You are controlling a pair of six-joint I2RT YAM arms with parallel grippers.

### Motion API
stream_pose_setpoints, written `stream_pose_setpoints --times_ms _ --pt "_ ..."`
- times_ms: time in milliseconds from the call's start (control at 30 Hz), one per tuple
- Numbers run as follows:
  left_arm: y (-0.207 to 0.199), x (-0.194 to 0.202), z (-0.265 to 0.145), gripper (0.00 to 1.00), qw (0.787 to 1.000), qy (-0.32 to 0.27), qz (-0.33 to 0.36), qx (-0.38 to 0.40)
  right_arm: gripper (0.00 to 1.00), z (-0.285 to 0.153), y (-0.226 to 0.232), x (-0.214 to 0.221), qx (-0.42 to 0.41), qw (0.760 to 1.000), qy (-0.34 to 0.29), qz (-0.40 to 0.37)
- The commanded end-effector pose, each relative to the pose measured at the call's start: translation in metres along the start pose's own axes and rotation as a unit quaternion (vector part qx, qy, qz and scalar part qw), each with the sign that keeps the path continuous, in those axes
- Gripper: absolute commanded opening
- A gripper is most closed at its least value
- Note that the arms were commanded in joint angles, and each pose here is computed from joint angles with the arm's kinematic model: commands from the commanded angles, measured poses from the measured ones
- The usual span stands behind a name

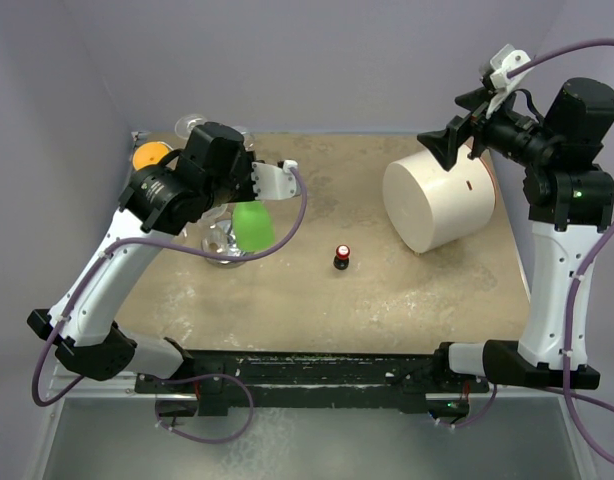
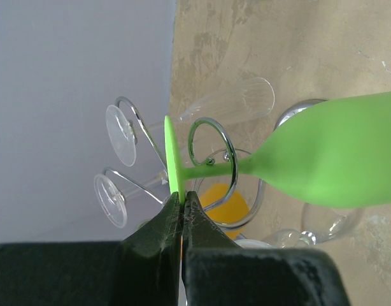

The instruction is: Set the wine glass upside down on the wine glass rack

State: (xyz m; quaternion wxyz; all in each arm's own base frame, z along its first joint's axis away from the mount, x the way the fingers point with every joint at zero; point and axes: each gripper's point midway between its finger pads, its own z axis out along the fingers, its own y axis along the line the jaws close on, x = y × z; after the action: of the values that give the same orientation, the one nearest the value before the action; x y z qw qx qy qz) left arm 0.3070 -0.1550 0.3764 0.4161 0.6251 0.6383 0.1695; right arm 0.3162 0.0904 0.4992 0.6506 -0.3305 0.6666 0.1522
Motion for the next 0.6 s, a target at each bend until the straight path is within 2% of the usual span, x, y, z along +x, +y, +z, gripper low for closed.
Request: stream_pose_setpoints --times_ms 0,567 --pt "0.0144 -0.0160 -0.0143 0.00 0.998 -0.045 -0.025 -0.026 1.00 -0.0036 -0.0011 -0.0103 0.008 1.000 -0.017 -0.012" --pt "0.0177 -0.0196 -0.0162 0.00 0.998 -0.051 -0.023 -0.029 1.00 -0.0058 -0.0003 -0.0093 0.009 1.000 -0.018 -0.011"
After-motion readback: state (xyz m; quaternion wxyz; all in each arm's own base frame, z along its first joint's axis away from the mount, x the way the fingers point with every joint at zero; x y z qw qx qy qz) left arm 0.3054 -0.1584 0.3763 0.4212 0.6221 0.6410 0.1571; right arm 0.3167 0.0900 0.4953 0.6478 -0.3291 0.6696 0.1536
